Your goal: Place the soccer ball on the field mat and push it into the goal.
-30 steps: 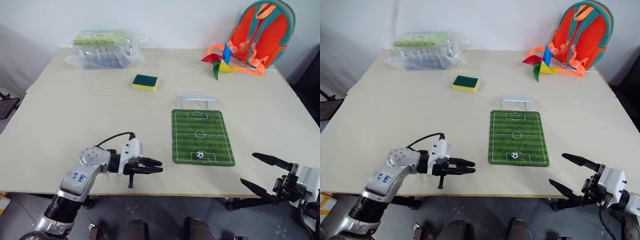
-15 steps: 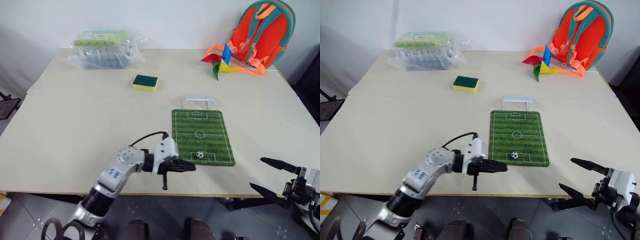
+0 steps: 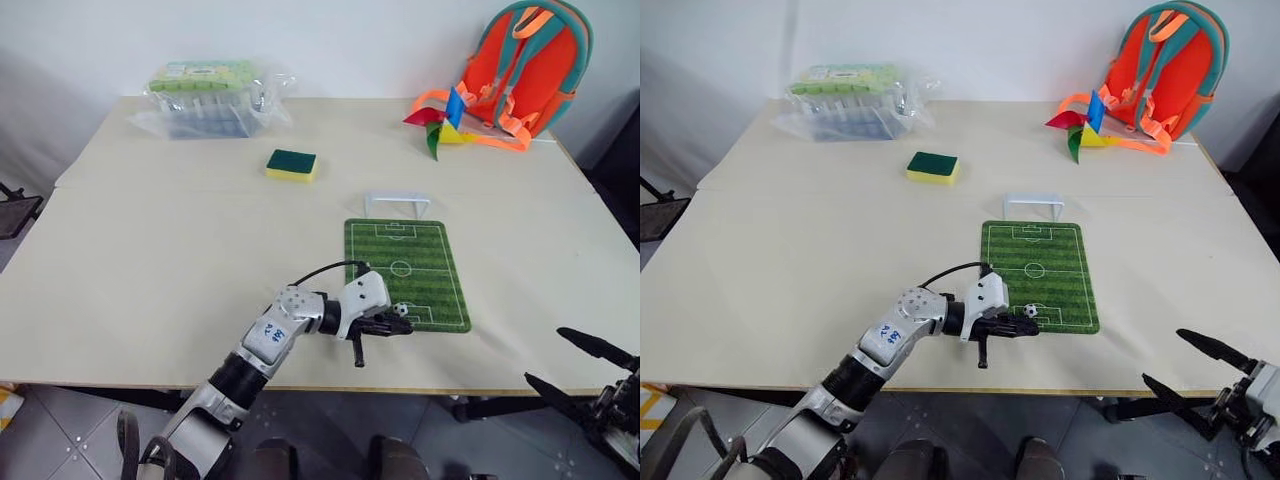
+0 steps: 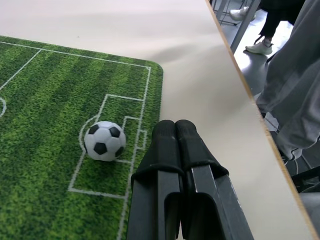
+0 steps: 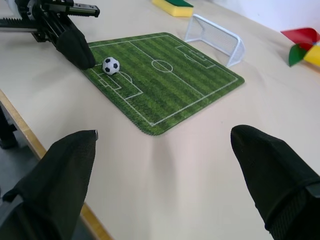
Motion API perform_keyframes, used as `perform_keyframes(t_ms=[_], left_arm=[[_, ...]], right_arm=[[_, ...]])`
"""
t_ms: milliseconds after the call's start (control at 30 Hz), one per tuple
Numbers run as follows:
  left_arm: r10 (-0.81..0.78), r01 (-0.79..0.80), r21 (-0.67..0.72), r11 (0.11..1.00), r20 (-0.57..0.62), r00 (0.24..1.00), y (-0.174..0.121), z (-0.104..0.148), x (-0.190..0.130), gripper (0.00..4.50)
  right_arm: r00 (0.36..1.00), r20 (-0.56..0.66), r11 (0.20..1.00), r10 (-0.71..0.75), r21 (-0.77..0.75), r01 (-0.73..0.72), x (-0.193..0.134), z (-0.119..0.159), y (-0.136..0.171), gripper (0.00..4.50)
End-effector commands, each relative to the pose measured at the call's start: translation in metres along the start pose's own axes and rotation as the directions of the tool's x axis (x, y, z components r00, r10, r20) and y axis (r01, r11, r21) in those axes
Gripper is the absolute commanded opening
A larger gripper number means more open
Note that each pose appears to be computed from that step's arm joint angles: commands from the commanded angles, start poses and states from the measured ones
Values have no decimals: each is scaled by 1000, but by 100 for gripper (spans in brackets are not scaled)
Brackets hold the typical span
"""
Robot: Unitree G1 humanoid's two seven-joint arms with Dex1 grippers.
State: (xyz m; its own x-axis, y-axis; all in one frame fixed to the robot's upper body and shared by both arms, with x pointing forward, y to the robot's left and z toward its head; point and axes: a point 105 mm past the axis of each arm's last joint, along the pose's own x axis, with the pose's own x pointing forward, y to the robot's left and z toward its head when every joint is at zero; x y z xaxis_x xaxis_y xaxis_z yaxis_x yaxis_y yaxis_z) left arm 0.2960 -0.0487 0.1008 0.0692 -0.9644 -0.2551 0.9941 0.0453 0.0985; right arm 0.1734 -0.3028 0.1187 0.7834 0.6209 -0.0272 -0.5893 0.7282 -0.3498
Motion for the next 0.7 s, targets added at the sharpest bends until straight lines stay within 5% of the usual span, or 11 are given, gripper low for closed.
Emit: perform_keyframes(t_ms=[33,267,433,533,700], left_arm=[[20,-21,43,999,40,999,8,14,3,3],[166,-172,61,983,86,982,45,24,6,3],[324,-342,84,936,169,931,81,41,1,3],[416,-468,105,877,317,852,102,69,-19,3],[309,-439,197,877,469,828,94,90,-56,3]], right_arm=[[999,32,999,-25,-38,27,0,11,0,450],[990,79,993,-116,-17,118,9,11,1,450],[936,180,952,-302,-1,307,22,22,-12,450],[855,265,892,-445,42,451,30,30,-21,450],[816,310,870,-488,96,484,50,33,-13,450]])
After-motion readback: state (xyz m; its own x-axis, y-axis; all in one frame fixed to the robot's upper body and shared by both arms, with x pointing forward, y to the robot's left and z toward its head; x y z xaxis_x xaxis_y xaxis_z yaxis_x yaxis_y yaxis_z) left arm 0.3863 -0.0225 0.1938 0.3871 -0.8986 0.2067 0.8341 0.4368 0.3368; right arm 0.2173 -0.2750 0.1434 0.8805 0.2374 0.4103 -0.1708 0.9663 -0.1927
